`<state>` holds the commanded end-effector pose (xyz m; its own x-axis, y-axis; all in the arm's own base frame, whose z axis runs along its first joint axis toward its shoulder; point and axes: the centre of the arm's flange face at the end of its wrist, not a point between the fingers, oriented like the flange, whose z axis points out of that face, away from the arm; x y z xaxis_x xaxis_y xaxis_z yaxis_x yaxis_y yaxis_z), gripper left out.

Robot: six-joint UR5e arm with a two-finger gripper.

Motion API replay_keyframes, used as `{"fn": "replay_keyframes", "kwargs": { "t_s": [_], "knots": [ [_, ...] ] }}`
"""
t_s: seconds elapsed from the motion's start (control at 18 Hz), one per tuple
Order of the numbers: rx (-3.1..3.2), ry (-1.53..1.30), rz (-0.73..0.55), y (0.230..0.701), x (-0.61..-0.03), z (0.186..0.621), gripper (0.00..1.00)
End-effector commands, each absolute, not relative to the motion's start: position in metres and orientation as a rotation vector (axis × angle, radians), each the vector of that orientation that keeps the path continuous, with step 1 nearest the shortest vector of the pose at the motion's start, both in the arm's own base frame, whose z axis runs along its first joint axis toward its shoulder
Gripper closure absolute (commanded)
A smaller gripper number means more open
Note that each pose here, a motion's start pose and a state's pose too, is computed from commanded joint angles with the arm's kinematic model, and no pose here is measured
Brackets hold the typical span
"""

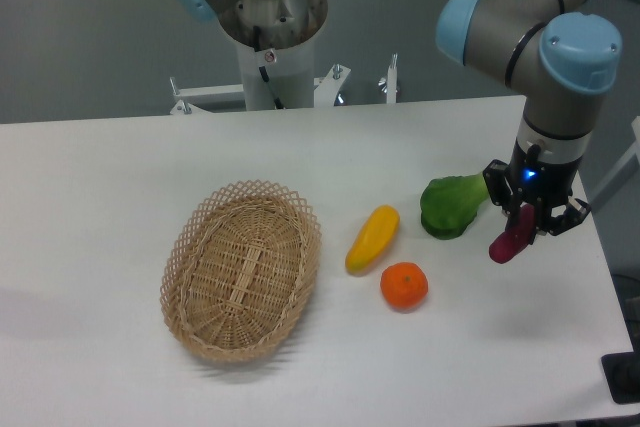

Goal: Place the sweet potato on the table
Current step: 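Hold the purple sweet potato in the gripper above the table, then move the held sweet potato down toward the table beside the orange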

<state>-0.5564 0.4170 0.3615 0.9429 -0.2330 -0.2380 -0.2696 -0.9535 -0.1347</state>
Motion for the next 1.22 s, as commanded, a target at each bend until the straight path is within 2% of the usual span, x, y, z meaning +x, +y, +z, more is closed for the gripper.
{"fn": "replay_keyframes", "kwargs": {
  "t_s": [0.5, 0.89, 1.22],
  "knots": [
    [-2.913, 0.317, 0.531, 0.482, -0.551, 0.282, 0.85],
    [-2.952, 0.373, 0.456, 0.502, -0.54, 0.231, 0.85],
    [-2.968, 0.391, 0.42, 0.498, -0.531, 0.212, 0.85]
  ]
}}
